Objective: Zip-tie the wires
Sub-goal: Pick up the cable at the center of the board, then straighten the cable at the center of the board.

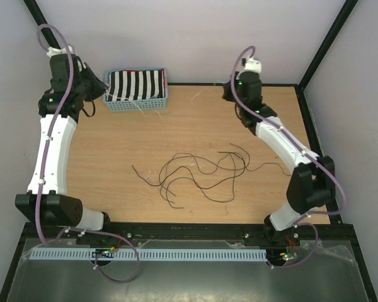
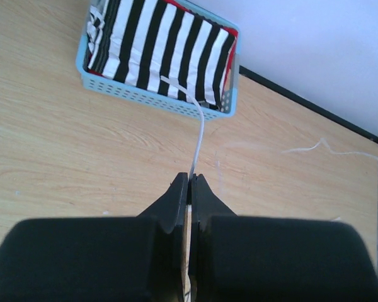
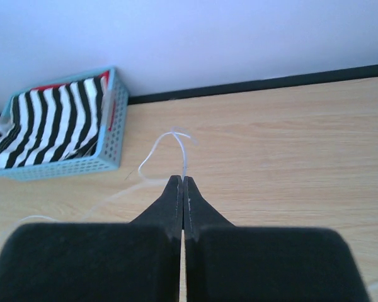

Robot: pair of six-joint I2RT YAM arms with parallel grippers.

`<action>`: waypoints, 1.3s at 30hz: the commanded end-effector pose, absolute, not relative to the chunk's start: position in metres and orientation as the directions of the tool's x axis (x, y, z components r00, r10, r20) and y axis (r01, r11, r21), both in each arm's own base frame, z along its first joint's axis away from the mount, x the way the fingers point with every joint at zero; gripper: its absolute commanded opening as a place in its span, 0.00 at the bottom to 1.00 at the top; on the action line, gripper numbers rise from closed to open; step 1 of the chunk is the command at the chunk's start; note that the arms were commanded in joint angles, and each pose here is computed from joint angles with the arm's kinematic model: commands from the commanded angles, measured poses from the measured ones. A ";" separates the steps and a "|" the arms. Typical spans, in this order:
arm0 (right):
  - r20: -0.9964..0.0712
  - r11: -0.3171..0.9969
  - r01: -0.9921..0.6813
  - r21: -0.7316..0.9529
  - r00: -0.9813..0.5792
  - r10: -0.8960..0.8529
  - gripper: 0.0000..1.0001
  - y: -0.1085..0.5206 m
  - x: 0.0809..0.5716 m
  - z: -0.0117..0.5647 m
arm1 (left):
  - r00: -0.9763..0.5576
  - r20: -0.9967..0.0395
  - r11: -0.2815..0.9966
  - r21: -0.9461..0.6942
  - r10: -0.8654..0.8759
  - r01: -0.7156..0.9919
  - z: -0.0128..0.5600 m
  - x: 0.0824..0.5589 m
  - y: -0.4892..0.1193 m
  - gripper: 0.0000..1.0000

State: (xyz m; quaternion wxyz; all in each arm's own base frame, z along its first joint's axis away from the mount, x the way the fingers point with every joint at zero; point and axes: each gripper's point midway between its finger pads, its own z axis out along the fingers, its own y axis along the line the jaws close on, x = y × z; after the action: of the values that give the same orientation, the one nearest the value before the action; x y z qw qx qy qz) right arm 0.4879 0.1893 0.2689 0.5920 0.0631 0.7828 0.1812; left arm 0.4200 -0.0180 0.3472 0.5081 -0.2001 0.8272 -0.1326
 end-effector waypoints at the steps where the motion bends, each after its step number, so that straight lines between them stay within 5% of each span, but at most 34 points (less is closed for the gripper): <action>1: -0.925 0.965 0.023 0.263 -0.277 0.259 0.00 0.117 0.466 0.280 | -0.425 -0.761 0.867 -0.474 -0.491 -0.154 0.342 0.397 -0.029 0.00; 9: -0.953 0.915 0.335 0.225 -0.118 0.278 0.00 -0.022 0.385 0.321 | -0.454 -0.710 0.827 -0.548 -0.538 -0.124 0.315 0.345 -0.044 0.00; 20: -0.996 0.776 0.630 0.039 -0.037 0.081 0.00 -0.099 0.295 0.376 | -0.546 -0.618 0.752 -0.659 -0.566 -0.034 0.301 0.309 -0.080 0.00; 28: -0.994 0.685 0.724 -0.078 -0.110 0.003 0.00 -0.139 0.304 0.389 | -0.629 -0.552 0.741 -0.669 -0.548 -0.059 0.259 0.296 -0.101 0.00; 39: -0.980 0.607 0.793 -0.062 -0.163 0.113 0.00 -0.204 0.302 0.343 | -0.734 -0.430 0.720 -0.684 -0.525 -0.114 0.180 0.277 -0.137 0.00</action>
State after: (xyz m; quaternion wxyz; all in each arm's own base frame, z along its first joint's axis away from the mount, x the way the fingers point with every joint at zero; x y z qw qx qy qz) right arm 0.3027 -0.1982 0.3502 0.5552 0.3112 0.7001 -0.3236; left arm 0.2741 -0.1298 0.1929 0.3153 -0.1737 0.8784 -0.3143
